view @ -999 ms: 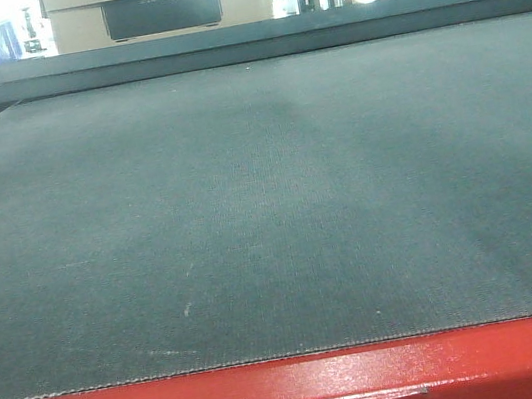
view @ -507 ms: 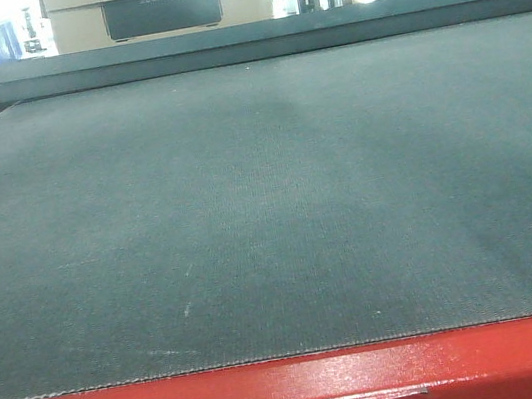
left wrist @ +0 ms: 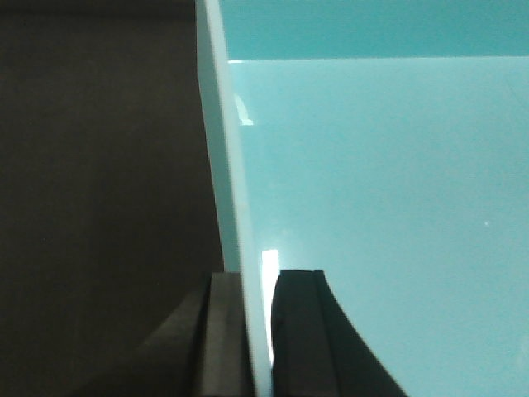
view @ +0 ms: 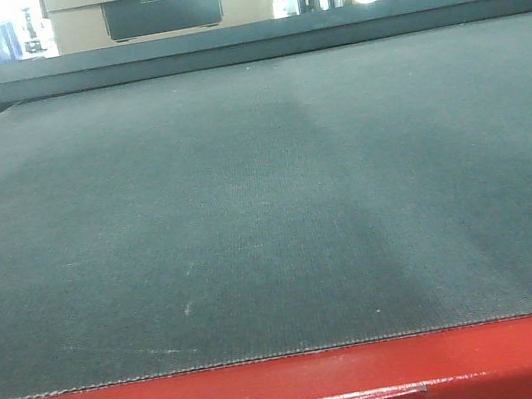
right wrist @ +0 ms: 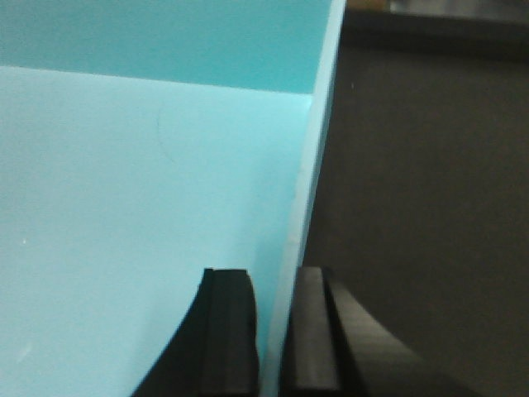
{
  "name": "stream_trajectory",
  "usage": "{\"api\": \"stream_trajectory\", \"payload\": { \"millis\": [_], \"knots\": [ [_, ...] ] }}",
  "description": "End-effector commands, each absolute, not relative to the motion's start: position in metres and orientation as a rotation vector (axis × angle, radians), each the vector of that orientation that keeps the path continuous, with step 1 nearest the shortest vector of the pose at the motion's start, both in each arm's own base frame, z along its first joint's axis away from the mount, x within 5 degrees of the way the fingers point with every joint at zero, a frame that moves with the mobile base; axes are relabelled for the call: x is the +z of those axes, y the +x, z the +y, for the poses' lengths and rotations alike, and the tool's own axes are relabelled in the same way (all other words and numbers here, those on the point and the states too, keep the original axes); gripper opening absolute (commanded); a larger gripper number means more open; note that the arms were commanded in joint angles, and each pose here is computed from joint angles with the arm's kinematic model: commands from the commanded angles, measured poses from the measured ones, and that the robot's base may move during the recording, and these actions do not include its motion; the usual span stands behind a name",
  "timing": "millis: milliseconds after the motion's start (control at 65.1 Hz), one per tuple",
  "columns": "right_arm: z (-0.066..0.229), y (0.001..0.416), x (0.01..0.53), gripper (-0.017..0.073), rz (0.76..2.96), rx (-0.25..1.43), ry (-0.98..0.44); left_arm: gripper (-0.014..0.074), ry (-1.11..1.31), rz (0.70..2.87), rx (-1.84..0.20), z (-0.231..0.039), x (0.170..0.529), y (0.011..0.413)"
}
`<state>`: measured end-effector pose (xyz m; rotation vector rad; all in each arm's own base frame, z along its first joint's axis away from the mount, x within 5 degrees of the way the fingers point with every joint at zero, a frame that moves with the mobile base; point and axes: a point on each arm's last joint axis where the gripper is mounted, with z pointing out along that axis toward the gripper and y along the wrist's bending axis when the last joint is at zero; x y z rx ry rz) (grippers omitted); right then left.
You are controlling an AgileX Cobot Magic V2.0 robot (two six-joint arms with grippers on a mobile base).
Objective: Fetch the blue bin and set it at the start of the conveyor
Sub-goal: 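Position the base at the conveyor's near end, bin held above, then lower the light-blue bin onto the conveyor belt with both grippers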
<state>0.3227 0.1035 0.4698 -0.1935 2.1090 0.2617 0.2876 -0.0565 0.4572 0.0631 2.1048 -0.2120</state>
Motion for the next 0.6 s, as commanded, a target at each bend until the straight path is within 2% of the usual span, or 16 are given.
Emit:
{"api": "stream_trajectory", "payload": {
  "millis": [0, 261, 584],
  "knots": [
    [0.099, 0.319, 0.461, -0.0152, 2.138, 0.201, -0.224, -0.0111, 0.074, 2.104, -0.217, -0.058, 0.449, 0.287],
    [0.100, 0.331, 0.389, -0.0152, 2.281, 0.183, -0.227, -0.0111, 0.065, 2.170, -0.215, -0.061, 0.380, 0.305],
    [0.073, 0.344, 0.337, -0.0152, 2.299, 0.163, -0.118, -0.0111, 0.107, 2.293, -0.209, -0.079, 0.323, 0.342]
  ]
}}
